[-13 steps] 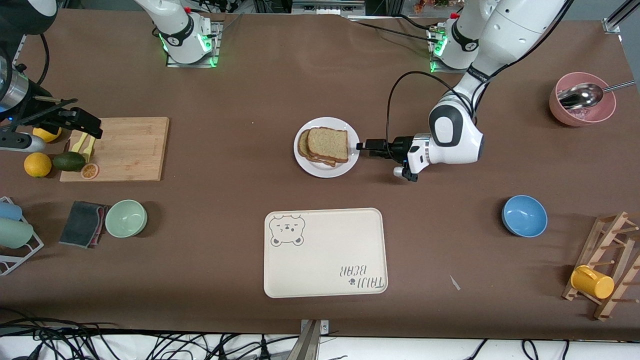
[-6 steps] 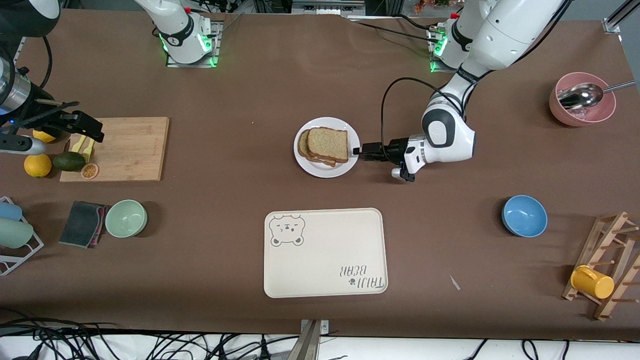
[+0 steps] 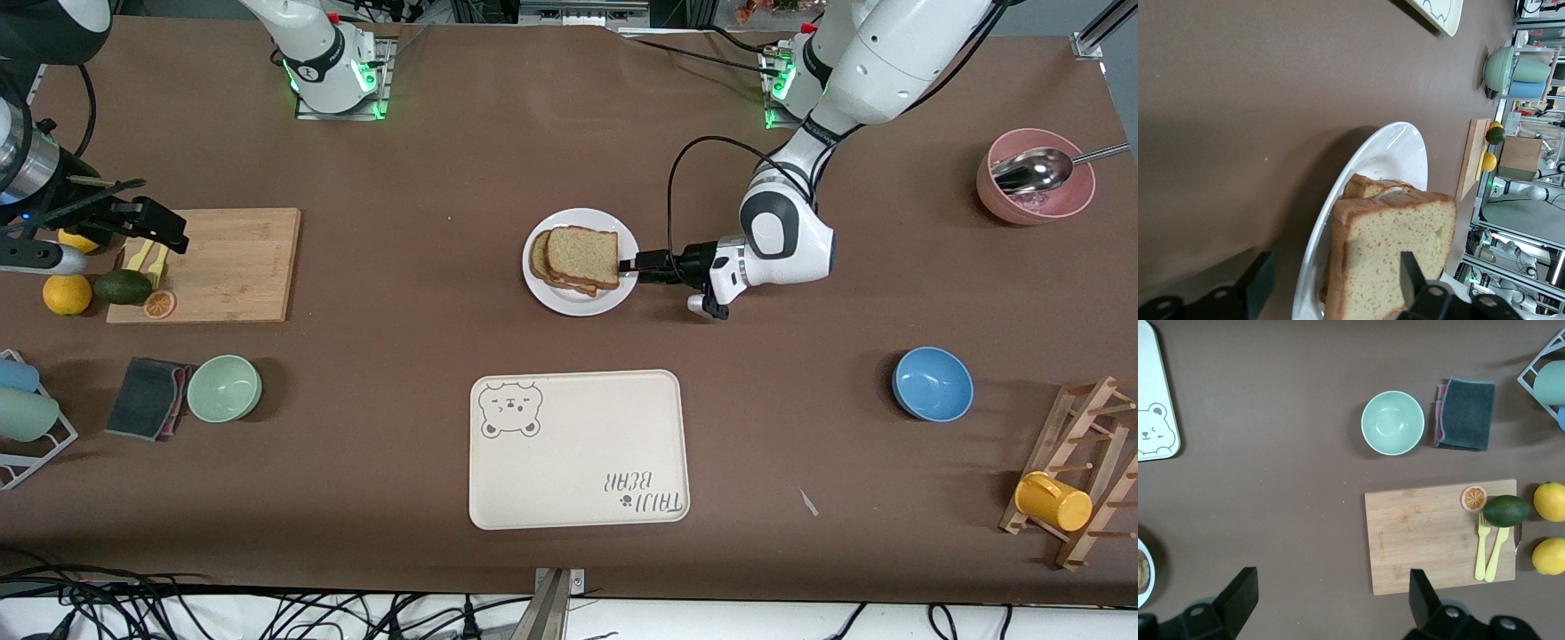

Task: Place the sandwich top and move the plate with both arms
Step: 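Close the left gripper on the plate rim, then slide the plate with the left gripper onto the bear tray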

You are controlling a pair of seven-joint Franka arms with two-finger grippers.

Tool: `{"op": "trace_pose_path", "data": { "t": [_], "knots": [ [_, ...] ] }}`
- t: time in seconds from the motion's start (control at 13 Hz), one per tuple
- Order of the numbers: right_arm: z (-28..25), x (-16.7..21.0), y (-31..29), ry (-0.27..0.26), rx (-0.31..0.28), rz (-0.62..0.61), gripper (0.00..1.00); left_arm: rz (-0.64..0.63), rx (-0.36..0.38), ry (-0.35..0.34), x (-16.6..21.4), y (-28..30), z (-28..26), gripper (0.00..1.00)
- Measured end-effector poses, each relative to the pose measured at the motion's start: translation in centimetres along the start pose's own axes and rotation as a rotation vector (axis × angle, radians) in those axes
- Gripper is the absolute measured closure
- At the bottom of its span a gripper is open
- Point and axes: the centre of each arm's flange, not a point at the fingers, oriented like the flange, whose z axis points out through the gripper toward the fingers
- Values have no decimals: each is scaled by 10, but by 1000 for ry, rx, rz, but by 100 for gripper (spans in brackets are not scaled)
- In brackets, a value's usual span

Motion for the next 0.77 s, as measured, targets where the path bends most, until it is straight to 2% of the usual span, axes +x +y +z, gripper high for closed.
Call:
{"op": "trace_pose_path", "data": {
  "t": [0.08, 0.23, 0.31, 0.39, 0.46, 0.62, 0.69, 0.77],
  "knots": [
    [0, 0, -2, 1, 0, -3, 0, 8, 3, 0, -1, -3, 2, 20],
    [0, 0, -2, 1, 0, -3, 0, 21, 2, 1, -2, -9, 5, 32],
    [0, 0, -2, 1, 0, -3, 0, 25, 1, 2, -2, -11, 6, 32],
    [0, 0, -2, 0, 0, -3, 0, 27, 1, 2, -3, -11, 6, 39],
    [1, 0, -2, -1, 0, -3, 0, 28, 2, 2, -3, -11, 6, 40],
    [2, 0, -2, -3, 0, -3, 0, 29, 2, 2, -2, -11, 6, 58],
    [2, 1, -2, -3, 0, -3, 0, 30, 3, 3, -2, -11, 6, 58],
    [2, 1, -2, -4, 0, -3, 0, 30, 3, 3, -2, -11, 5, 64]
  ]
}}
